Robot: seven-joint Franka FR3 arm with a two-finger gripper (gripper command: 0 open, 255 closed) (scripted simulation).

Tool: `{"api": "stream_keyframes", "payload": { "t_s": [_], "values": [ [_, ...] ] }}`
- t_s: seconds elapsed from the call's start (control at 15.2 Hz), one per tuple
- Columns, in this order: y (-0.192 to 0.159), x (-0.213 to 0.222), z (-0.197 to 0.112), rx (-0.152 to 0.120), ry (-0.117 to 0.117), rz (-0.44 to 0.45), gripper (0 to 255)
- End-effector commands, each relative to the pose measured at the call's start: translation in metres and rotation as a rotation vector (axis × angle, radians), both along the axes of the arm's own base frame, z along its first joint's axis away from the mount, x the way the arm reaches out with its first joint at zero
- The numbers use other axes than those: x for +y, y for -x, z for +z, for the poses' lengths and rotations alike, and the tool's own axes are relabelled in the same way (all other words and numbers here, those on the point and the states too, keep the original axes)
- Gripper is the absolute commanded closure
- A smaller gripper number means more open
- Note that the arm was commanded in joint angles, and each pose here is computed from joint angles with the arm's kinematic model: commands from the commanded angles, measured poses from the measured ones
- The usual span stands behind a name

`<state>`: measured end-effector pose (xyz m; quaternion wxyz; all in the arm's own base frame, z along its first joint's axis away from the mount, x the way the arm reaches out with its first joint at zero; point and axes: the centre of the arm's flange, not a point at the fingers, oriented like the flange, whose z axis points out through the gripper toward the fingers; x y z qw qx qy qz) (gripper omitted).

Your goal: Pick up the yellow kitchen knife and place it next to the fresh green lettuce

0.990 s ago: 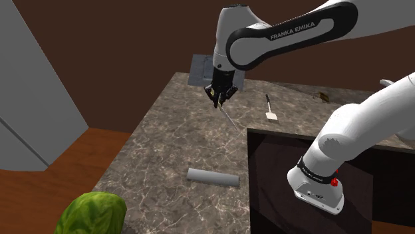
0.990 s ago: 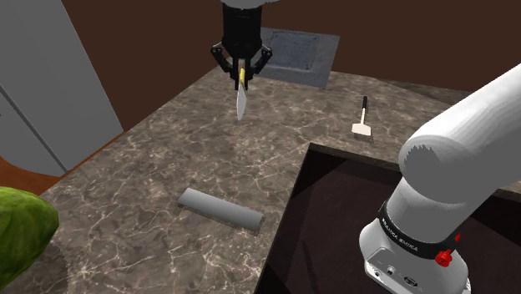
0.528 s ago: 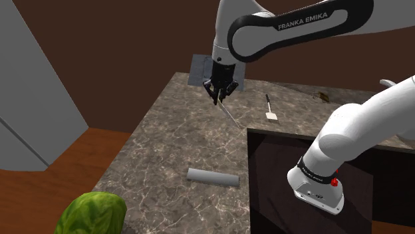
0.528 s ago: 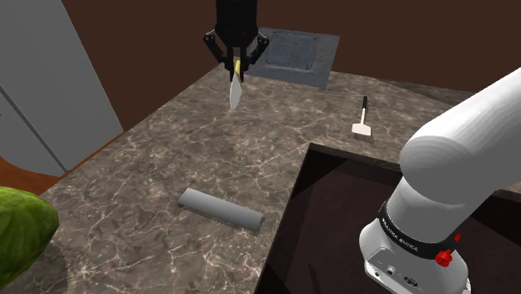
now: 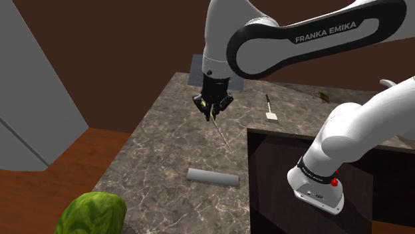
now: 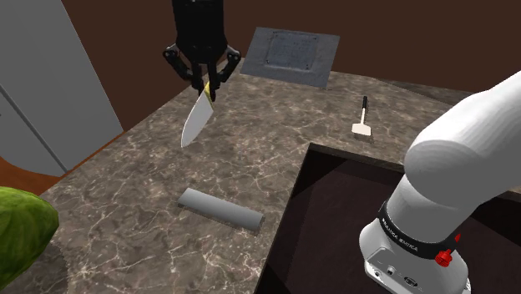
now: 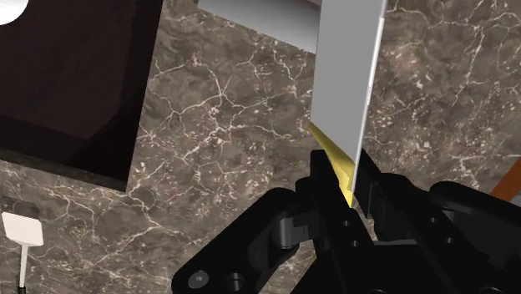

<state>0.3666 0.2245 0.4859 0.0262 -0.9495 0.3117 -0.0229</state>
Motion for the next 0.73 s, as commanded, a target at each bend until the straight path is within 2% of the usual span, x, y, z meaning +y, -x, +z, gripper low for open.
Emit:
{"api": "stream_keyframes", "payload": {
  "t_s": [0.0,0.66],
  "values": [
    [0.012,0.022,0.001,0.000,0.000,-0.001,255],
    [0.066,0.142,0.001,0.000,0.000,-0.001,255]
  ]
}}
